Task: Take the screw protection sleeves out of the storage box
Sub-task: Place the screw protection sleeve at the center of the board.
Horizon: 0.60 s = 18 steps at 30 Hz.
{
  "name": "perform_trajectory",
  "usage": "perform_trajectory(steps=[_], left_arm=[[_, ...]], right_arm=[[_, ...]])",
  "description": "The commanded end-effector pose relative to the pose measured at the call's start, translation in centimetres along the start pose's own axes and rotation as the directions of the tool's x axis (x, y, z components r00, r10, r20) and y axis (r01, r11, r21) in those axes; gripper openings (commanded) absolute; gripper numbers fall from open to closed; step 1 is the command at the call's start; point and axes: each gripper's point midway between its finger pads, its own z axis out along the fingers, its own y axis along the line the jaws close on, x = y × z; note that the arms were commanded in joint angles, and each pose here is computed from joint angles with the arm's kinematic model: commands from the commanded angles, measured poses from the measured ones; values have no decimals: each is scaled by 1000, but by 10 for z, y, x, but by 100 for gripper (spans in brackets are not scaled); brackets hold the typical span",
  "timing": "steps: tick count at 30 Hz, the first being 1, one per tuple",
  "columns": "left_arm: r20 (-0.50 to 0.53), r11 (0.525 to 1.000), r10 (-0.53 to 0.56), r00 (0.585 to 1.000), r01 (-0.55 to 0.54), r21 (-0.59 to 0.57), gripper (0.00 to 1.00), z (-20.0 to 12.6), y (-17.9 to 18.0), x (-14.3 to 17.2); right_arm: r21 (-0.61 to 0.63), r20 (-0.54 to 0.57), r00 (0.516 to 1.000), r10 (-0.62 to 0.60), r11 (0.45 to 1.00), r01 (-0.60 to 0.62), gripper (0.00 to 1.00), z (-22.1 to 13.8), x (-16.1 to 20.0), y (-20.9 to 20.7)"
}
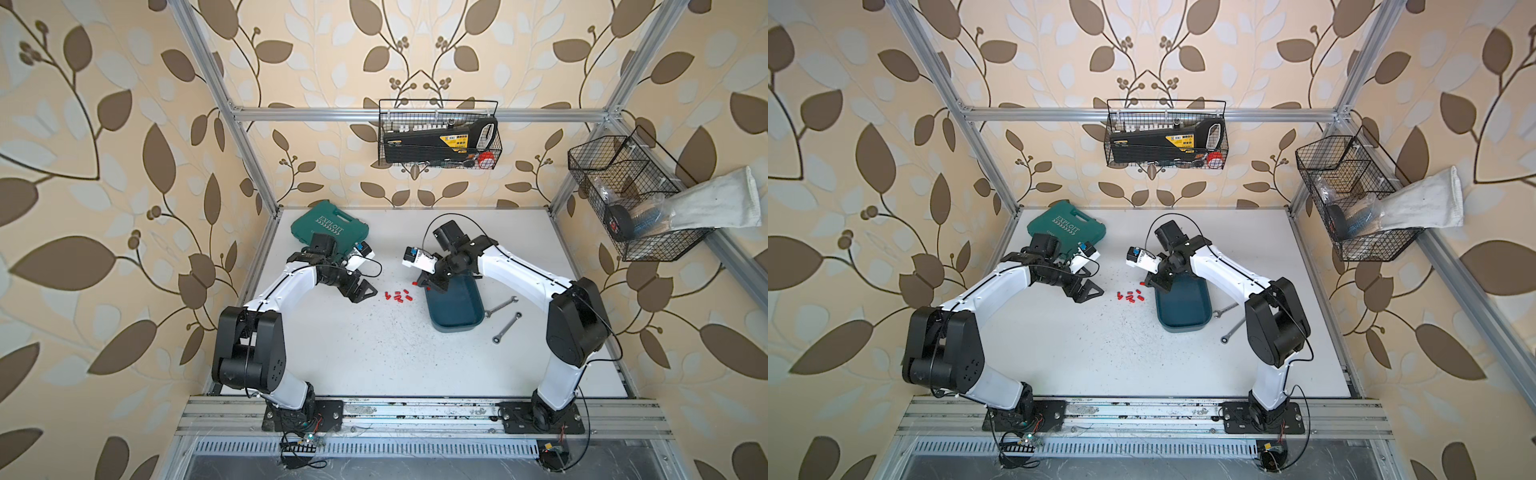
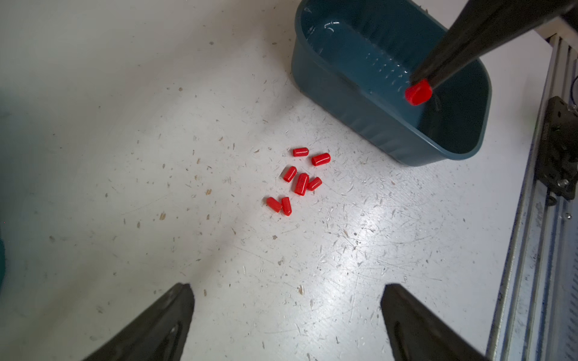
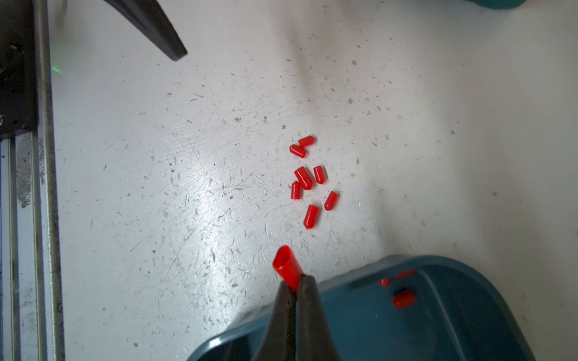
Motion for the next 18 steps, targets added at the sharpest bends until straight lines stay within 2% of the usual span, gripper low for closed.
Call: perform_trajectory(steps=[1,6,8,18], left_arm=[[104,999,31,994,-34,22,99,-26,-2,-10],[149,1000,-3,989,5,-16,99,-45,13,-7],[182,1000,19,983,-15,-24,99,-55,9,-13],[242,994,53,969,-76,84,99,-53,-11,-16]], right_arm=[[2,-26,997,75,997,-75,0,27,-8,4],[25,-99,992,73,997,-71,1,65,-7,8],[35,-124,990,72,997,-68,3,77,-5,6],[54,-190,977,96,995,-88,12,105,5,-5]])
